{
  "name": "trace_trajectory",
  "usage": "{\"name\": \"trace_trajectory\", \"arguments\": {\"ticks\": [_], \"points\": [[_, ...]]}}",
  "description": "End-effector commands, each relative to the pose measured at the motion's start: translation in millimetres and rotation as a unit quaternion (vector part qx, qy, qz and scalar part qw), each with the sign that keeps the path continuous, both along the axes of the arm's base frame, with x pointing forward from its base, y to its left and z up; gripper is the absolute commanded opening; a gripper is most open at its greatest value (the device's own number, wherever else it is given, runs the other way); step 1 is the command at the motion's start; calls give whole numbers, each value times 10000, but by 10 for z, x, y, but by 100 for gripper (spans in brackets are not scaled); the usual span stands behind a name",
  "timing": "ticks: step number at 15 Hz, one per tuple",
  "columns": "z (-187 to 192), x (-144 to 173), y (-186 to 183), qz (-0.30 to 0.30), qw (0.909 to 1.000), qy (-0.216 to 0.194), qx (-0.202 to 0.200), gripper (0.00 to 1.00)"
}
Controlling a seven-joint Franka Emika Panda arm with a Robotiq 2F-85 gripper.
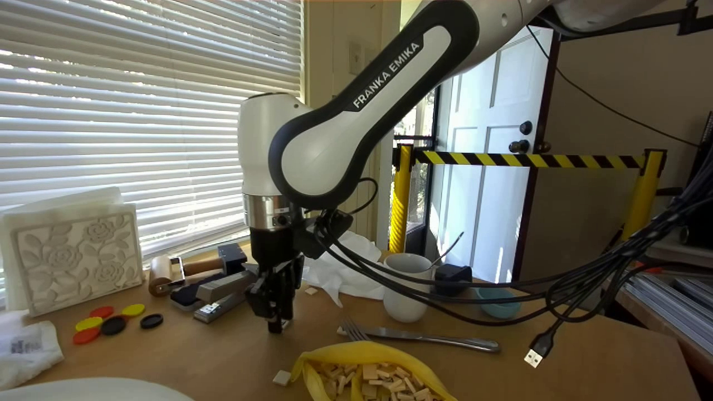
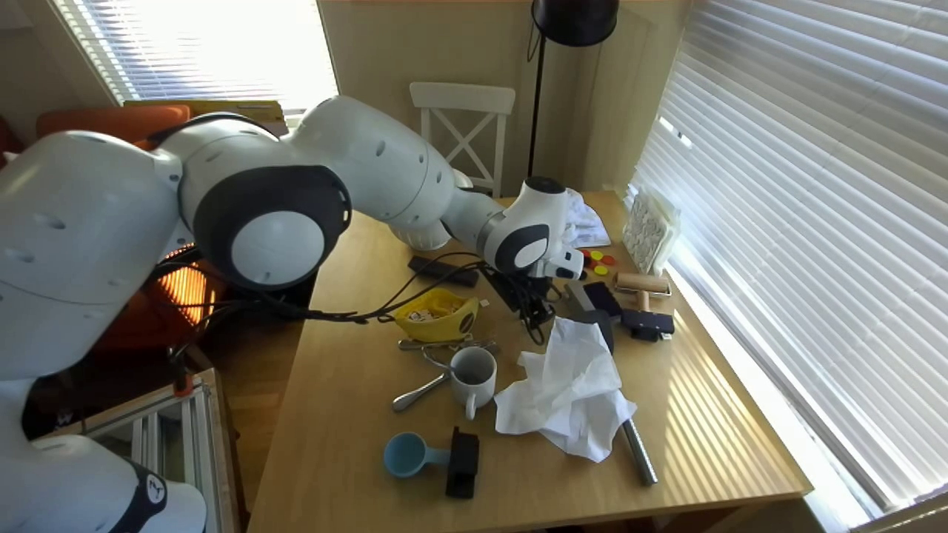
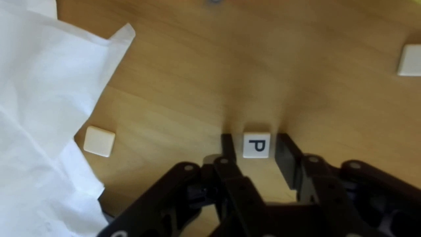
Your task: Put one tile in the banana bag.
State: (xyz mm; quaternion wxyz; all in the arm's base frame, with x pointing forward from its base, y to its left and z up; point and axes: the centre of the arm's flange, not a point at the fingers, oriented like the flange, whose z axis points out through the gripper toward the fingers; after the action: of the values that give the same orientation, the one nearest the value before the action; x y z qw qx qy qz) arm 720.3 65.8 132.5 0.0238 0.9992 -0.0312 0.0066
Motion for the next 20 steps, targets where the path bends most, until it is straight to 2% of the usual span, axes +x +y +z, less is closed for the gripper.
{"name": "trace_trajectory", "arguments": {"ticks": [1,4,6,8,11,13,16,20], "points": [[-64,93,13,49,9999,-64,122,20],[-72,82,13,36,10000,-5,88,6],[71,-1,21,29,10000,-54,35,5],[348,-213,38,101,9999,45,25,5],[639,-576,24,538,9970,503,244,5],[743,-818,44,890,9911,892,419,5],[842,-1134,115,1522,9776,1224,790,5],[827,-1369,283,2465,9498,1505,1203,5]]}}
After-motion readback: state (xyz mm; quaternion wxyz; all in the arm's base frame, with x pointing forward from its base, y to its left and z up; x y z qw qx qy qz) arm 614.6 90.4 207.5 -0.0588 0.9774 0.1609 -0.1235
